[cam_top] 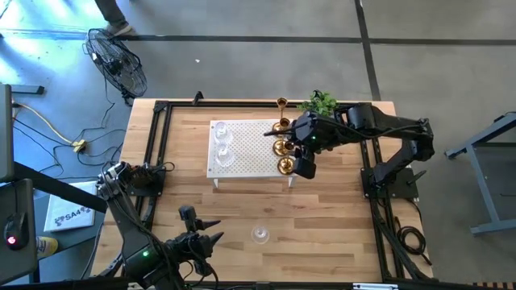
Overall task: Pick & Place candle stick holders
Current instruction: Put the gold candle holder on the shelf aligned with the other gold candle holders
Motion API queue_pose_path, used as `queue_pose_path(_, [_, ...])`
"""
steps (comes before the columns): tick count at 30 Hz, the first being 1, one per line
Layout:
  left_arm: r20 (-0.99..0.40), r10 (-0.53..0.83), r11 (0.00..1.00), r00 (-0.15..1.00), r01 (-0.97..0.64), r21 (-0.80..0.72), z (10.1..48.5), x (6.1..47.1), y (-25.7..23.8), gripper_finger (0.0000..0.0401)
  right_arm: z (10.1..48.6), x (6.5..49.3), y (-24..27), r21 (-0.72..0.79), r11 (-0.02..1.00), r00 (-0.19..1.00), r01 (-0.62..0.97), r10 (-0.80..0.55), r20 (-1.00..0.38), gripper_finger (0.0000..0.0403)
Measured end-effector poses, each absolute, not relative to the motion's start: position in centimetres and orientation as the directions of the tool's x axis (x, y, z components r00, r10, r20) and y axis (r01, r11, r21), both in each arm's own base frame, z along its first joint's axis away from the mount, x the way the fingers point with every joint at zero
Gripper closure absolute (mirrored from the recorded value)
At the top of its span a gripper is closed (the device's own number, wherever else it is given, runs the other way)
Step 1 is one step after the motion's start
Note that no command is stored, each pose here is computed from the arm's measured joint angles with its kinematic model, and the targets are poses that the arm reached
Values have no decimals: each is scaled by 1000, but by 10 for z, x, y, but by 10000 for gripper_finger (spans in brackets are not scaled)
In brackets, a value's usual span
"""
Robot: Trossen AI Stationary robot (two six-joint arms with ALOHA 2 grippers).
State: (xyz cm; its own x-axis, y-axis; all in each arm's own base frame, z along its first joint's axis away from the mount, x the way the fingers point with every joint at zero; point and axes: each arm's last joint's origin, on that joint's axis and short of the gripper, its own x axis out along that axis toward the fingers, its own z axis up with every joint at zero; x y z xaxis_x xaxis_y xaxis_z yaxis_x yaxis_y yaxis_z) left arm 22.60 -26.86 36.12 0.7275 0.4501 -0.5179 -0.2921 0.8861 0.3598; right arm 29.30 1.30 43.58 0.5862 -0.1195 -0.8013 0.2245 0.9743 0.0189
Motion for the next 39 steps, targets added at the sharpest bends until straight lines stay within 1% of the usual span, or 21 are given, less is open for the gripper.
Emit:
queue_pose_path(4, [-518, 450, 886, 727, -292, 360, 361, 226, -269, 247, 436, 293, 13, 9, 973, 586, 231, -131, -800, 265])
queue_pose_path(11, [-520, 449, 887, 727, -291, 359, 361, 226, -269, 247, 439, 290, 9, -110, 956, 582, 271, -254, -772, 265])
queue_pose_path(39, [-517, 450, 886, 728, -292, 360, 361, 226, -269, 247, 439, 290, 19, -96, 968, 599, 230, -219, -770, 265])
